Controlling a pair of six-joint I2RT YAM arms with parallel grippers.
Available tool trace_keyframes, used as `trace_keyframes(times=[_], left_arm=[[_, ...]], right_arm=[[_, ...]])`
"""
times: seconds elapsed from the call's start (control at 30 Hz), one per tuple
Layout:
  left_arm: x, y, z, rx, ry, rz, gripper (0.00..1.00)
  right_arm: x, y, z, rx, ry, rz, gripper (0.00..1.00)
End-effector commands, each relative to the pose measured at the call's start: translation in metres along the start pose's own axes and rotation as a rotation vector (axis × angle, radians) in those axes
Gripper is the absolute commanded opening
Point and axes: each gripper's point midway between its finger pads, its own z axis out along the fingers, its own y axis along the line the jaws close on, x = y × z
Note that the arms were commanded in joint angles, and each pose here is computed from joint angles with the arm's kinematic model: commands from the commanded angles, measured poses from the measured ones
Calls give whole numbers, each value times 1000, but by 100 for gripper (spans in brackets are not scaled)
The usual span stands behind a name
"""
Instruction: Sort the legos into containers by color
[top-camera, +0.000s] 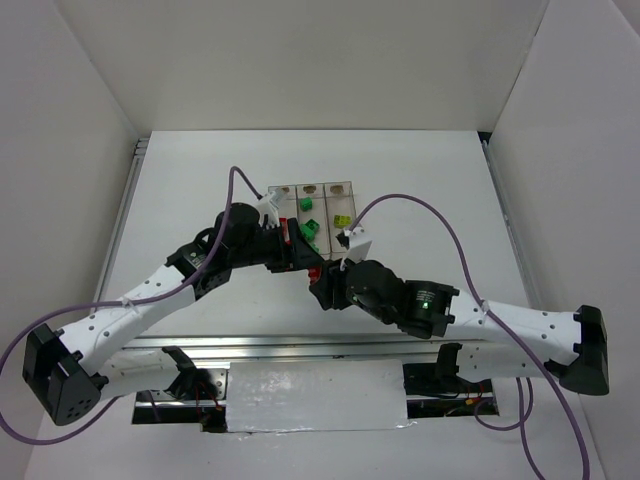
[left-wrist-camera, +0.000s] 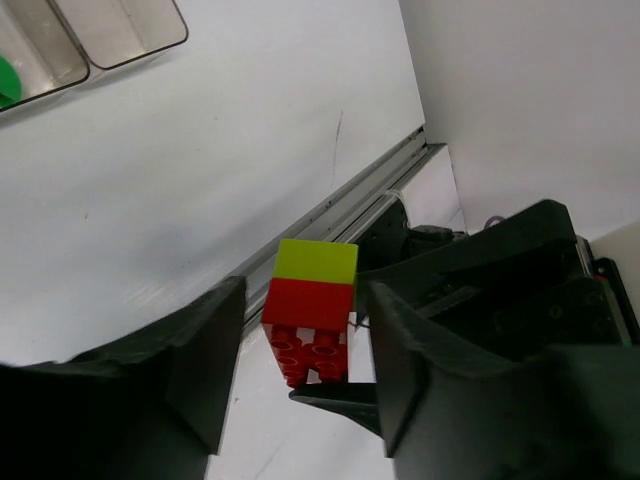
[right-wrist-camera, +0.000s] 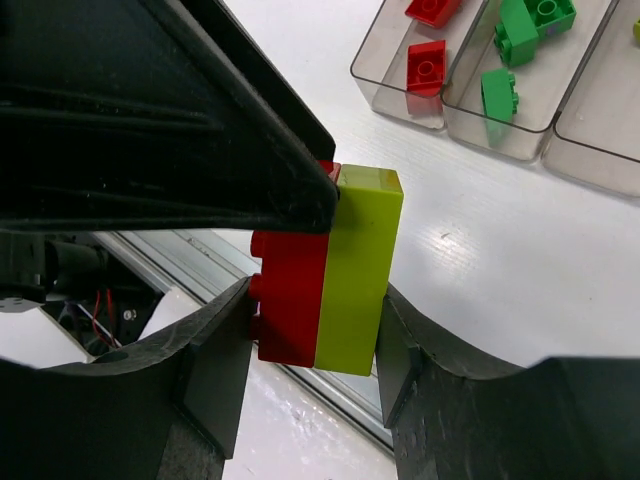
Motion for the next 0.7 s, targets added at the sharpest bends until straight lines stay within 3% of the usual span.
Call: trace_keyframes(times=[0.0,0.03,0.1,0.13,0.23,0.27,0.37,0.4,0.43,0.47,0.53,0.67], left_arm=[[-5,-25,0,103,-10,24,61],[-4,-26,1,112,-6,24,57],[-2,-33,0,141,5,28,39],[-1,-35,0,156,11,34,37],[0,-44,-2,181,19,51,22],[1,-46,-3,189,22,57,12],[-2,-48,-7,197,5,74,0],[-3,-49,-7,200,0,84,0],[-4,-49,-8,196,-4,89,0],[-5,-49,-9,196,-11,104,0],[-8,-48,-10,187,-27,118,0],[-13,-47,-14,171,-39,200,0]], right_arm=[[-30,17,-1,-31,-89,28,0],[-31,16,0,-25,-92,25,0],[-33,15,3,-9,-101,27,0],[-36,17,3,-8,-108,30,0],[-39,17,5,1,-123,42,0],[-40,17,5,0,-127,44,0],[-42,16,3,-9,-146,61,1],[-43,17,1,-16,-149,63,6],[-42,18,-2,-37,-149,65,19],[-42,19,-4,-53,-150,64,67],[-38,28,-12,-143,-144,49,99],[-34,24,-29,-269,-119,1,100]])
